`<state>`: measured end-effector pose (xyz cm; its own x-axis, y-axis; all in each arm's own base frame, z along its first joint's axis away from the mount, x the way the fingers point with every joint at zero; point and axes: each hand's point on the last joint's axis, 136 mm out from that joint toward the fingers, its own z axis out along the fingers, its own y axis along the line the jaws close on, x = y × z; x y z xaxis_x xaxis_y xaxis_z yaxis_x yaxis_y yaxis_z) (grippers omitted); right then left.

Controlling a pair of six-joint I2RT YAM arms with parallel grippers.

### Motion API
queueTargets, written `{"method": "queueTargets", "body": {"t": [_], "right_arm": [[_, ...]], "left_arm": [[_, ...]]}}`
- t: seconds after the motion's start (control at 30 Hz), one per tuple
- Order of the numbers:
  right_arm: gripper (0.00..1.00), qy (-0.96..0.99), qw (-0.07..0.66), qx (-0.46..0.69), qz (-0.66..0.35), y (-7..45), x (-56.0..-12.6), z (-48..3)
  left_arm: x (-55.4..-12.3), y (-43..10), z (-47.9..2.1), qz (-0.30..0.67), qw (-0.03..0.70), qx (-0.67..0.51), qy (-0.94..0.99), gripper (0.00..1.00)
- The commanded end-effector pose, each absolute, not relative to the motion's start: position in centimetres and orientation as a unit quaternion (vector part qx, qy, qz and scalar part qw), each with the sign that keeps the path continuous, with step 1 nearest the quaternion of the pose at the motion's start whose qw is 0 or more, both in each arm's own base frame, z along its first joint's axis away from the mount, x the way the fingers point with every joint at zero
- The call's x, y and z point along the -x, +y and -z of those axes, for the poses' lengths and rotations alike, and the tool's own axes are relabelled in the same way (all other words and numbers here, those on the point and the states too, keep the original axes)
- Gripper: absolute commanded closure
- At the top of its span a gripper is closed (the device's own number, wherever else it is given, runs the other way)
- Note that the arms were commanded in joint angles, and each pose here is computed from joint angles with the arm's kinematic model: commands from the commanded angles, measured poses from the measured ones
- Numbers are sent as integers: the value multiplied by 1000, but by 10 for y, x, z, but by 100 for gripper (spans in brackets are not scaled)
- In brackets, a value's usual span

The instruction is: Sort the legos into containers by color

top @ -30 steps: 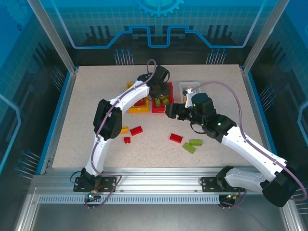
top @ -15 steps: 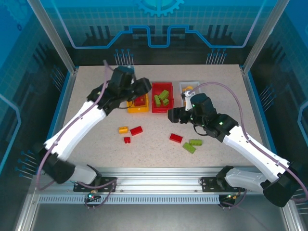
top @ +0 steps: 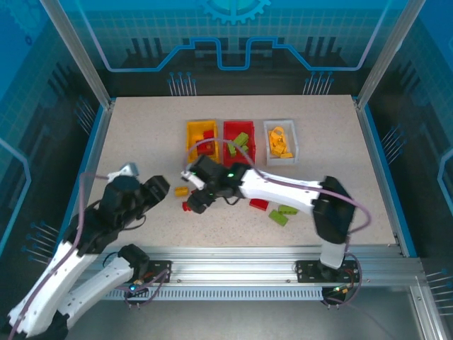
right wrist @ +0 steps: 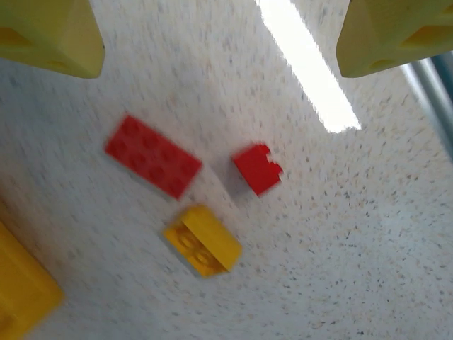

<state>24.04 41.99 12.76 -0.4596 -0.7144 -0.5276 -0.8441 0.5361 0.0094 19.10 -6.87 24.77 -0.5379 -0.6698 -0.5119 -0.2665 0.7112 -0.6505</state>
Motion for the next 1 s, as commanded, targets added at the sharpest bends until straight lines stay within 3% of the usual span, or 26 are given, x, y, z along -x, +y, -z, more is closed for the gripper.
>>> {"method": "queueTargets", "body": {"t": [0.0, 0.33, 0.53, 0.7, 0.97], "right_arm": [[13, 824, 215, 518, -87, 437, -248, -108], [12, 819, 188, 542, 0, 468, -299, -54], [17, 814, 177, 553, -13, 479, -301, -42], [28, 821, 164, 547, -8, 476, -303, -30], [55, 829, 183, 529, -19, 482, -311, -37]], "left_arm": [[-169, -28, -236, 209, 411, 339, 820, 44], [-146, -5, -242, 189, 425, 345, 815, 41], [-147, -7, -241, 191, 424, 345, 816, 42], [-148, -9, -239, 196, 421, 344, 816, 41], [-150, -14, -239, 203, 418, 336, 819, 41]]}}
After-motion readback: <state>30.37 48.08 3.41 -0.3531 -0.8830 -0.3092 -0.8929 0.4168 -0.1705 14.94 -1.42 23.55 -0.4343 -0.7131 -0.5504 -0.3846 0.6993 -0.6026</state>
